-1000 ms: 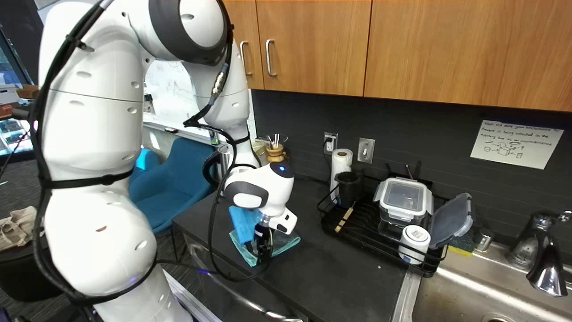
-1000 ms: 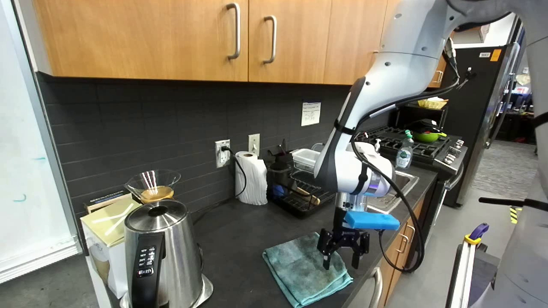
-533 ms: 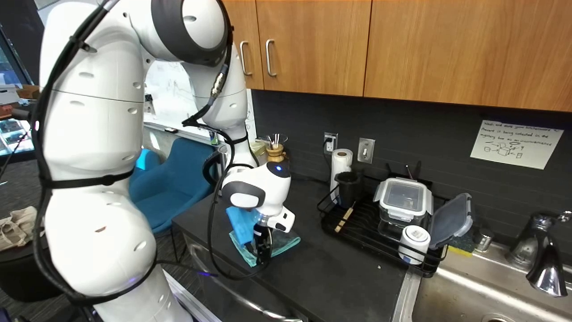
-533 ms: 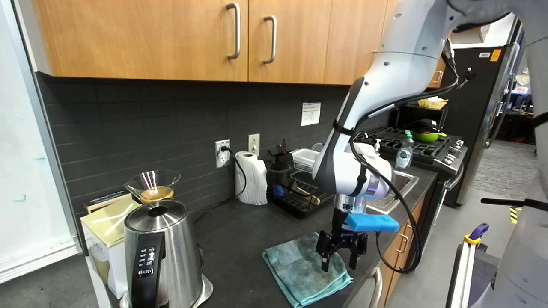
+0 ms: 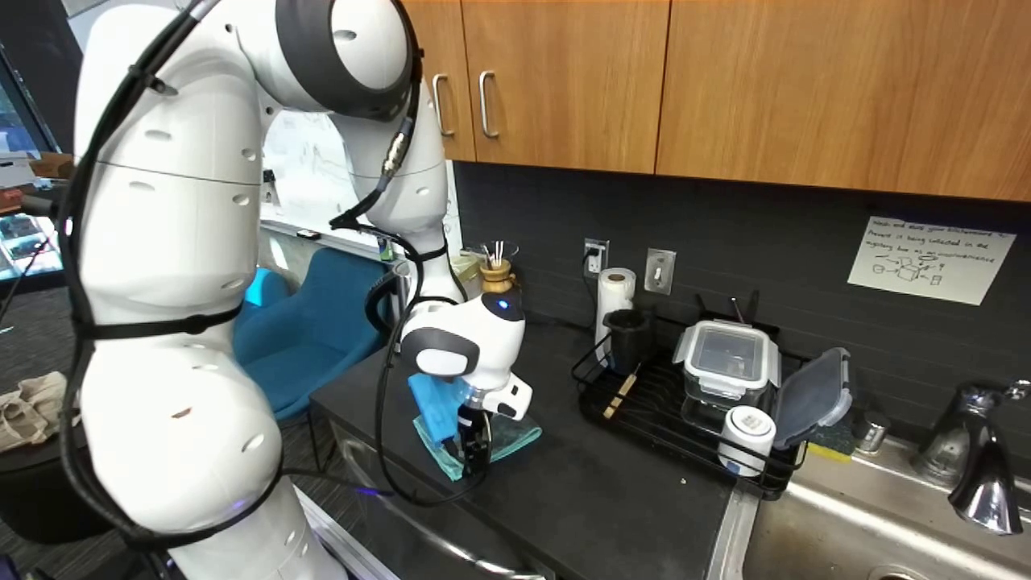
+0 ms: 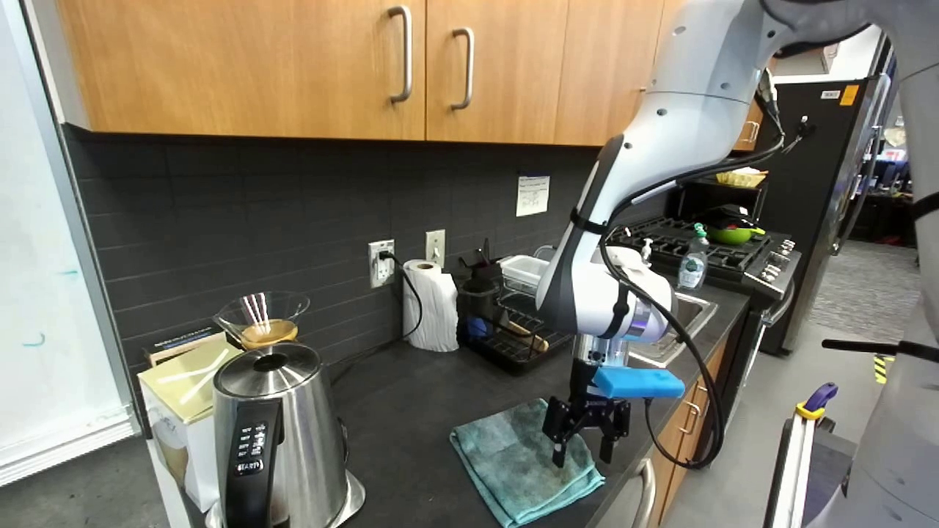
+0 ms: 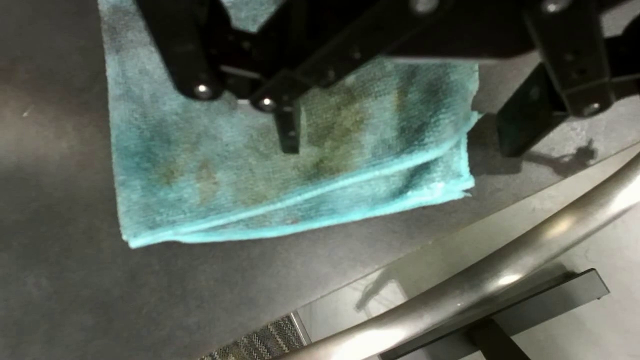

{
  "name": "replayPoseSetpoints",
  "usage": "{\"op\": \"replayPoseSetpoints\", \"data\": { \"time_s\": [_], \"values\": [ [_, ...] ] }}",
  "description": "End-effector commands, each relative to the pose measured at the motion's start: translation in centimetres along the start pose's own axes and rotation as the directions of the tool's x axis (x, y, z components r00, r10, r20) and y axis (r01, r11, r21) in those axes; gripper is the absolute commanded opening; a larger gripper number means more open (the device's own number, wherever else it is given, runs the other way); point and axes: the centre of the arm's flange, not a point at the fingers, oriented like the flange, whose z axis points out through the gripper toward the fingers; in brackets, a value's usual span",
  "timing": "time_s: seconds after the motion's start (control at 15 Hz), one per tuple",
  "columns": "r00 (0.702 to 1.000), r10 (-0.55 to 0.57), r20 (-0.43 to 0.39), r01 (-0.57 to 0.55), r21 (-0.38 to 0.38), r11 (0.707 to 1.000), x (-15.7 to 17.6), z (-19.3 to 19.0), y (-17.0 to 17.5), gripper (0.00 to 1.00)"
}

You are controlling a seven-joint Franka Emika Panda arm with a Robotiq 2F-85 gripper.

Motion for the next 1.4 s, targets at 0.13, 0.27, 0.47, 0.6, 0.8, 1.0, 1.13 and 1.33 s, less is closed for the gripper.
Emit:
{"op": "replayPoseSetpoints", "data": {
  "time_s": [0.13,0.27,0.47,0.6,0.8,1.0,1.13,1.33],
  "values": [
    [1.0,-0.002,0.003,0.002,-0.003,1.0,0.1,0.0,0.0,1.0],
    [1.0,-0.009,0.009,0.009,-0.01,1.0,0.5,0.3,0.1,1.0],
    [1.0,-0.018,0.013,0.019,-0.009,1.0,0.8,0.7,0.1,1.0],
    [1.0,-0.018,0.014,0.018,-0.008,1.0,1.0,0.9,0.1,1.0],
    [1.0,-0.019,0.006,0.019,-0.011,1.0,1.0,0.9,-0.1,1.0],
    [1.0,-0.016,0.006,0.016,-0.008,1.0,1.2,0.9,-0.2,1.0],
    [1.0,-0.014,0.002,0.014,-0.01,1.0,1.3,0.8,-0.3,0.74],
    [1.0,-0.01,0.003,0.01,-0.011,1.0,1.3,0.8,-0.3,0.54]
  ]
}}
